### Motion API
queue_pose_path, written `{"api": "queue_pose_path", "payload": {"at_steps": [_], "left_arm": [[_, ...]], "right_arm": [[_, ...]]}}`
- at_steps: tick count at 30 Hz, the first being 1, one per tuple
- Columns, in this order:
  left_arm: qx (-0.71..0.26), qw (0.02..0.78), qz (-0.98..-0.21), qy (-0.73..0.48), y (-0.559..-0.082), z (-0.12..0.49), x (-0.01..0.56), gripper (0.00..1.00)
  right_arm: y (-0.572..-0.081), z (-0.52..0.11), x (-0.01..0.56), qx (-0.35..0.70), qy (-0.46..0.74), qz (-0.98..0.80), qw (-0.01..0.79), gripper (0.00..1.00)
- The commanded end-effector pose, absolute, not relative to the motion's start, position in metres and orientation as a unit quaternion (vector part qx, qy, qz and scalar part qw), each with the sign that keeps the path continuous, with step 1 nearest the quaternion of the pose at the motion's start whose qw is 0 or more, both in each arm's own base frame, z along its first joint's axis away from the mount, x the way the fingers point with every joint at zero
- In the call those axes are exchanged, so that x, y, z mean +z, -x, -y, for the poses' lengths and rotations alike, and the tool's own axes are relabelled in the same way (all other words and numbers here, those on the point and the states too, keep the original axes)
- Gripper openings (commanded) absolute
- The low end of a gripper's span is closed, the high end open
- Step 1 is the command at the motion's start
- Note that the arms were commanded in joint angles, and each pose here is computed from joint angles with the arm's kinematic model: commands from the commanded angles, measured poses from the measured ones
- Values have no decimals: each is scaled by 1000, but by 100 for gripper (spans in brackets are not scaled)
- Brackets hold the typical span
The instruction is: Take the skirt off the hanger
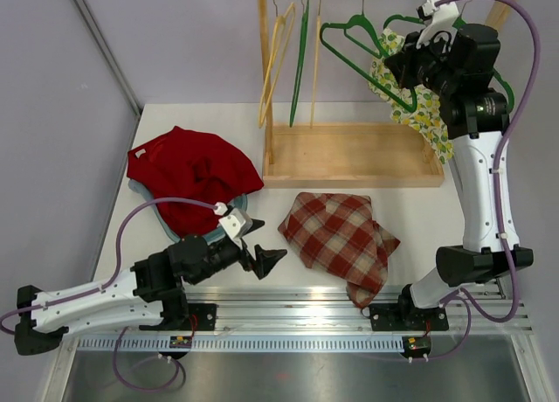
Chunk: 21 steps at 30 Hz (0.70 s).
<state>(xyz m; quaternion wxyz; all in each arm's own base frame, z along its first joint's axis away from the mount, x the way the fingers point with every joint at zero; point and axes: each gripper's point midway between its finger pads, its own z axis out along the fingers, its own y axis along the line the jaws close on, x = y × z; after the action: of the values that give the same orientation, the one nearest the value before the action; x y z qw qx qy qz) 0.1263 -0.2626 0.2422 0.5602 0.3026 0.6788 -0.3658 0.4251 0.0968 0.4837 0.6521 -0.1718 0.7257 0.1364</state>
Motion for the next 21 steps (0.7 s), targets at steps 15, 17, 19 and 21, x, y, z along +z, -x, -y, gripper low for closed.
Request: {"api": "queue_pose_path", "payload": {"at_steps": [15, 17, 19, 21], "left_arm": [[-326, 601, -592, -427, -130, 302, 222, 99], [-314, 588, -570, -481, -127, 319, 215, 99], [-301, 577, -514, -559, -118, 334, 208, 99], [-276, 567, -471, -617, -117, 351, 199, 99]], "right_arm": [[-399, -112, 473, 107, 222, -721, 648, 58], [-378, -105, 480, 91, 229, -711, 659, 86], [-358, -97, 464, 64, 255, -713, 650, 95], [-341, -89, 435, 38, 281, -725, 628, 100]]}}
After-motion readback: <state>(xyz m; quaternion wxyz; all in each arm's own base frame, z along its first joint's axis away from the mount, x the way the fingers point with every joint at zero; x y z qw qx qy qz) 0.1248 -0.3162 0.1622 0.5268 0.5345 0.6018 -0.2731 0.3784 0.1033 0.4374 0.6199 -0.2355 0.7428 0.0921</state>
